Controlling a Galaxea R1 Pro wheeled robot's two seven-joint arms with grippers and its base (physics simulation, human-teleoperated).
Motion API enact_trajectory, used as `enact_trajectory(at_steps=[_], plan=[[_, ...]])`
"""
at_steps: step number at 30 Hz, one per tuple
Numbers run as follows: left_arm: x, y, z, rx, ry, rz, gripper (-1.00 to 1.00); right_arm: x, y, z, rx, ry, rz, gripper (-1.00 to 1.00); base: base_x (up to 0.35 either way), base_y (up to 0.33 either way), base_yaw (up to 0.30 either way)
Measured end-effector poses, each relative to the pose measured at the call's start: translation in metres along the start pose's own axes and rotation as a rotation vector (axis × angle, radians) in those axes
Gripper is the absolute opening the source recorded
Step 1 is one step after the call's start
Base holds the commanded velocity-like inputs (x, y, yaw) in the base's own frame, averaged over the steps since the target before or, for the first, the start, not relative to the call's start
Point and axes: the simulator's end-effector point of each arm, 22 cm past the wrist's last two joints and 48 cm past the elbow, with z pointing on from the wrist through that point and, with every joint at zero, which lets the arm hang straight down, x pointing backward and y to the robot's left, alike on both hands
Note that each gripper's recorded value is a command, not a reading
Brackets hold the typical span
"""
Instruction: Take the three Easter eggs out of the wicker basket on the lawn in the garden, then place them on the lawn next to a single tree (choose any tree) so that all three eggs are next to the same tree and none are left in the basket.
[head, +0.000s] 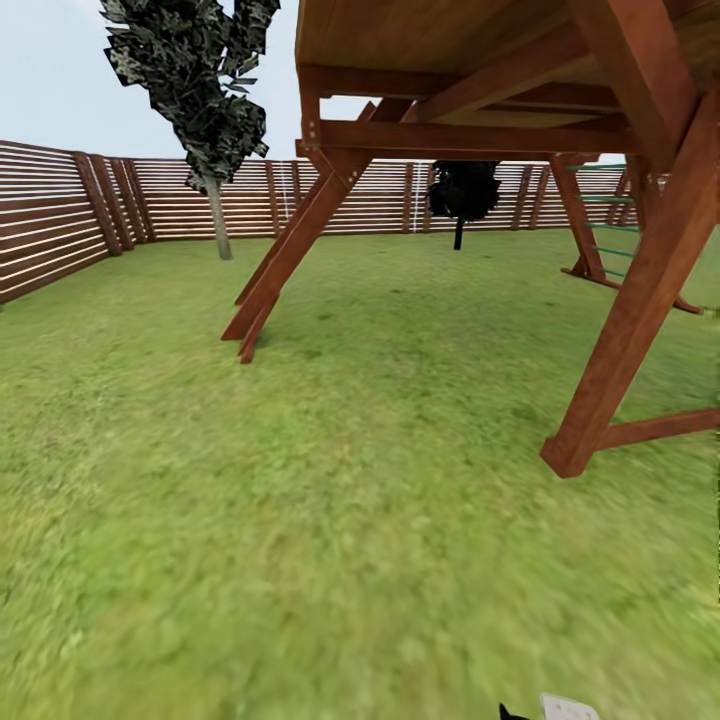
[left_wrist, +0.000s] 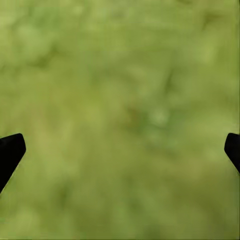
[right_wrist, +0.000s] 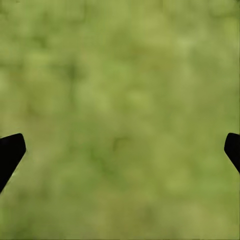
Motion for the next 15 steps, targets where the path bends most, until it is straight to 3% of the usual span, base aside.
enact_trajectory(at_steps=[15], plan=[[0.0,-0.0042,-0.0006,0.004,0.0,-0.005,1.0,0.0002,-0.0001,0.0,0.0,0.001,0.0,1.0,0.293,0.197,-0.185]])
